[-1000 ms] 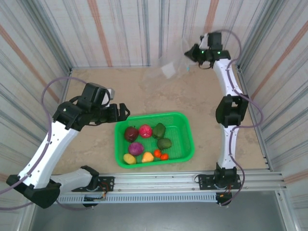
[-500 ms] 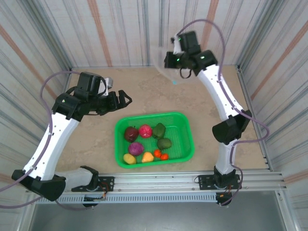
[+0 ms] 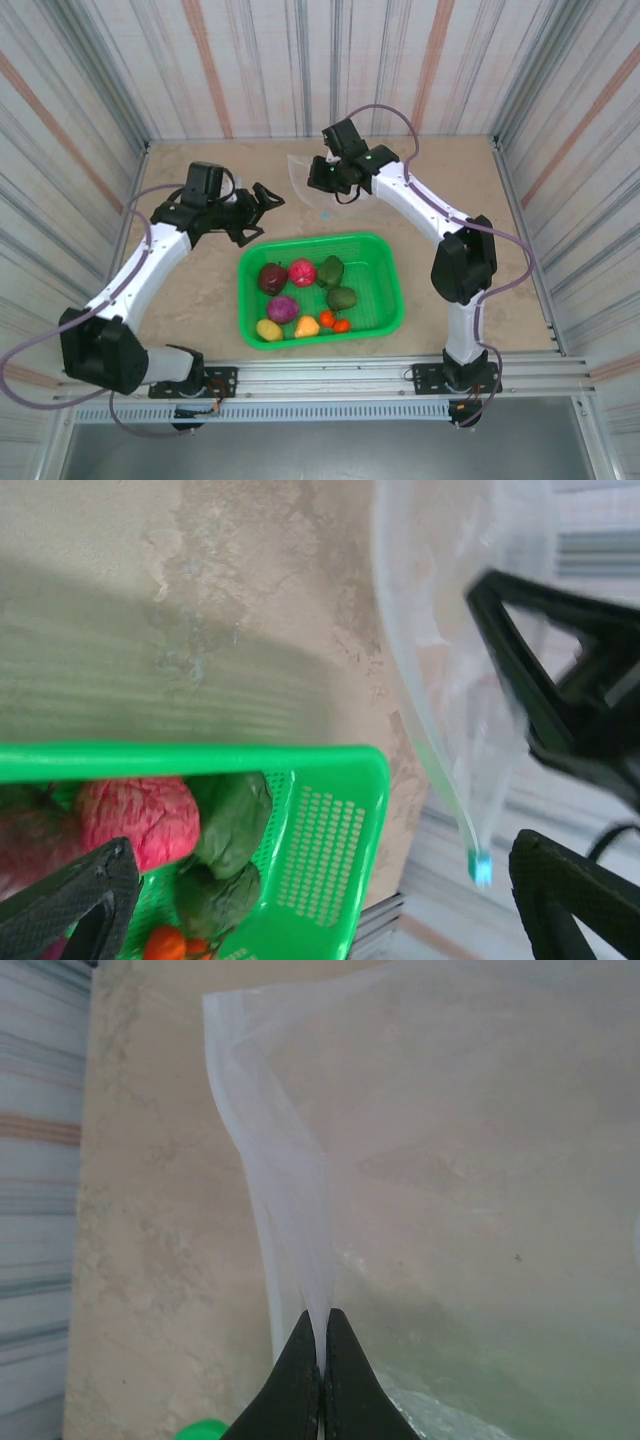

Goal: Place the food in the zip-top bag and seal the zipper

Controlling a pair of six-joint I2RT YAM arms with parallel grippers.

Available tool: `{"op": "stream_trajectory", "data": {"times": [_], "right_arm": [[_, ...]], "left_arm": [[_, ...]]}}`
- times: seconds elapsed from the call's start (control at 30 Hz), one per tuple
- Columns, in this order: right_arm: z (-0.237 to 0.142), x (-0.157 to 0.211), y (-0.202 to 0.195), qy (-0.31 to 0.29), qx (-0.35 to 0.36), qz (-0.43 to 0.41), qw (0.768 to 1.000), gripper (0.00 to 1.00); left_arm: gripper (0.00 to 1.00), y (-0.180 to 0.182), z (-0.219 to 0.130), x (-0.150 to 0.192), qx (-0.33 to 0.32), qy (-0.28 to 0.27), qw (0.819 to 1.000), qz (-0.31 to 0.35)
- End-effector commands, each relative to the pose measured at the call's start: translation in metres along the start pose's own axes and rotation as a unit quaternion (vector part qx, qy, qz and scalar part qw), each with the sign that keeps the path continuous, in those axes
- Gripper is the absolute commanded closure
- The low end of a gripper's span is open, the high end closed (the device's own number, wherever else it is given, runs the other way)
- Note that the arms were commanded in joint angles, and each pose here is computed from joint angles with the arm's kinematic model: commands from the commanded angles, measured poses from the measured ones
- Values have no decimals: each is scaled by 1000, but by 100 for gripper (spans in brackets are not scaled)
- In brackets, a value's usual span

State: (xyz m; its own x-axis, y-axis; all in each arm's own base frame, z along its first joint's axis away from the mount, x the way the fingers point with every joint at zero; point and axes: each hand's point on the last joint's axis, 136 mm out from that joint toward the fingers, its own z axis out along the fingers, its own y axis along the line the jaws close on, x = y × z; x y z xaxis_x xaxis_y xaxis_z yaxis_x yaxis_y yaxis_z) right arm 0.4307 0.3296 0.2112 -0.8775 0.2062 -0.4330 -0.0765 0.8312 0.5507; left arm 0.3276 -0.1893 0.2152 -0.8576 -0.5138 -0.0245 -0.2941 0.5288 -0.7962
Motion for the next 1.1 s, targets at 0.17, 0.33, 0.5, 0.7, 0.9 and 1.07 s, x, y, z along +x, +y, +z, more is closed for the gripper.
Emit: {"op": "stream_trajectory", "data": {"times": [0.17, 0.33, 0.5, 0.7, 0.9, 1.07], "right_arm": [[-3, -10, 25, -14, -58, 49, 997, 100], [-2, -3, 28, -3, -82, 61, 995, 100], [3, -1, 38, 31, -149, 100, 983, 100], [2, -1, 39, 21, -139, 81, 987, 100], [1, -2, 41, 17, -139, 68, 988, 100], [-4, -3, 38, 10, -127, 47, 991, 100]], "left_arm": [[1, -46, 27, -37, 118, 7, 993, 11], [6, -34, 55, -47, 141, 35, 989, -12], [14, -34, 69, -50, 150, 39, 988, -1], [40, -28, 80, -56, 152, 44, 987, -16], [63, -27, 88, -60, 164, 52, 985, -31], [97, -27, 84, -68, 156, 41, 986, -41]]}}
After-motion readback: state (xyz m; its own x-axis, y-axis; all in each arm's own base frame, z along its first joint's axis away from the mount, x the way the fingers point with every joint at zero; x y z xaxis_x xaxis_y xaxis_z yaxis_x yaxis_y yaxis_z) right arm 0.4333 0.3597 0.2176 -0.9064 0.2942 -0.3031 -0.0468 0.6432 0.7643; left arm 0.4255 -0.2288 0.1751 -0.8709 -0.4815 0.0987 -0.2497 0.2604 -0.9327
